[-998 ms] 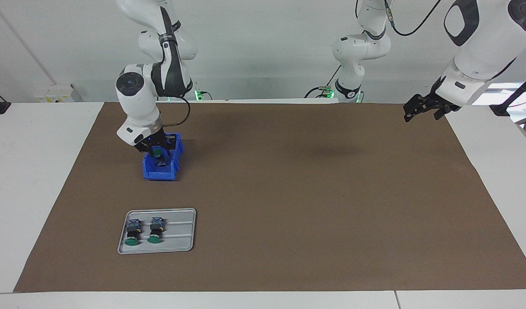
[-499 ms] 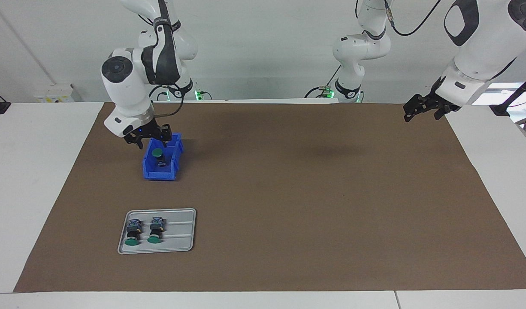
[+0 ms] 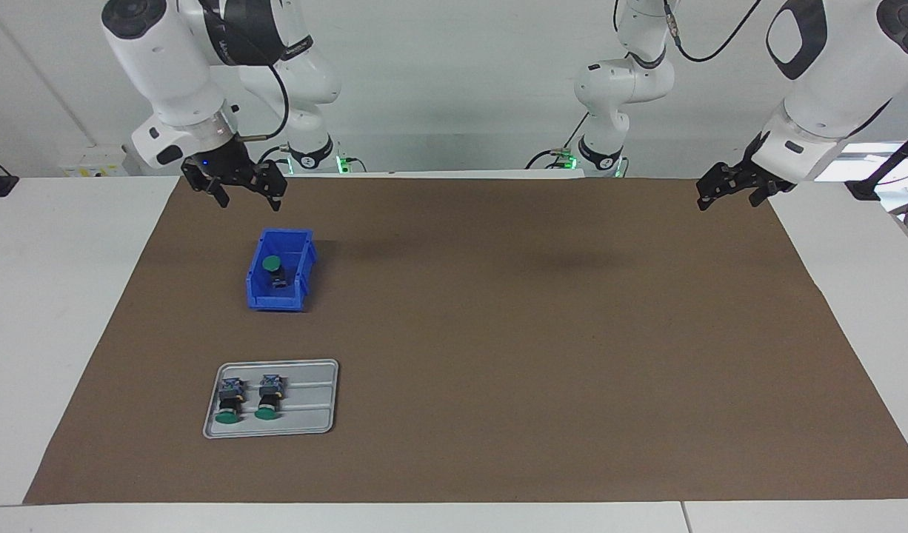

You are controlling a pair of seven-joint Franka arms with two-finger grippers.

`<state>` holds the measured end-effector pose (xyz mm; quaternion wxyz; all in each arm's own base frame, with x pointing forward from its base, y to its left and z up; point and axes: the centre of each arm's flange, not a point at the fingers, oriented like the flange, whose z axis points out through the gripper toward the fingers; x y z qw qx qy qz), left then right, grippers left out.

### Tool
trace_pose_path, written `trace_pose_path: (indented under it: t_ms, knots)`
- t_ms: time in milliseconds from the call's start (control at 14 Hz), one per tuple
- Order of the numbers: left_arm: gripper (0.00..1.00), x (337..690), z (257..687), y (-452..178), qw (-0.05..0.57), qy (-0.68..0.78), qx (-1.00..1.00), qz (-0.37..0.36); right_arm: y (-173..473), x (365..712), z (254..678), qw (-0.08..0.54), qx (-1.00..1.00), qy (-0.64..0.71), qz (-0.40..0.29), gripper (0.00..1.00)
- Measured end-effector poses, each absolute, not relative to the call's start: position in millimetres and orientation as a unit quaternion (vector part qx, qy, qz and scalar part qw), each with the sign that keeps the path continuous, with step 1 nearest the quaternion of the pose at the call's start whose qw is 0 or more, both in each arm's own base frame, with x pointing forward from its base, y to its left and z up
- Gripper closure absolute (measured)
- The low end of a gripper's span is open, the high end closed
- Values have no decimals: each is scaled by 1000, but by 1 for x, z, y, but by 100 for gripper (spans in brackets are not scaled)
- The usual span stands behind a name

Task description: Place and press button with both arms

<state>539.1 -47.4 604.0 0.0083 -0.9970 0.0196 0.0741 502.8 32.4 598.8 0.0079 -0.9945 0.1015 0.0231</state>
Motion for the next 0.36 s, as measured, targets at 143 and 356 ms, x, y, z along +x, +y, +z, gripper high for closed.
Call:
trace_pose_path:
  t_ms: [143, 356]
  knots:
    - [0, 539, 604, -47, 8, 20, -997, 74, 30, 503, 622, 10, -993, 121, 8, 1]
    - [0, 539, 604, -47, 8, 20, -997, 74, 20, 503, 639, 13, -991, 131, -5, 1]
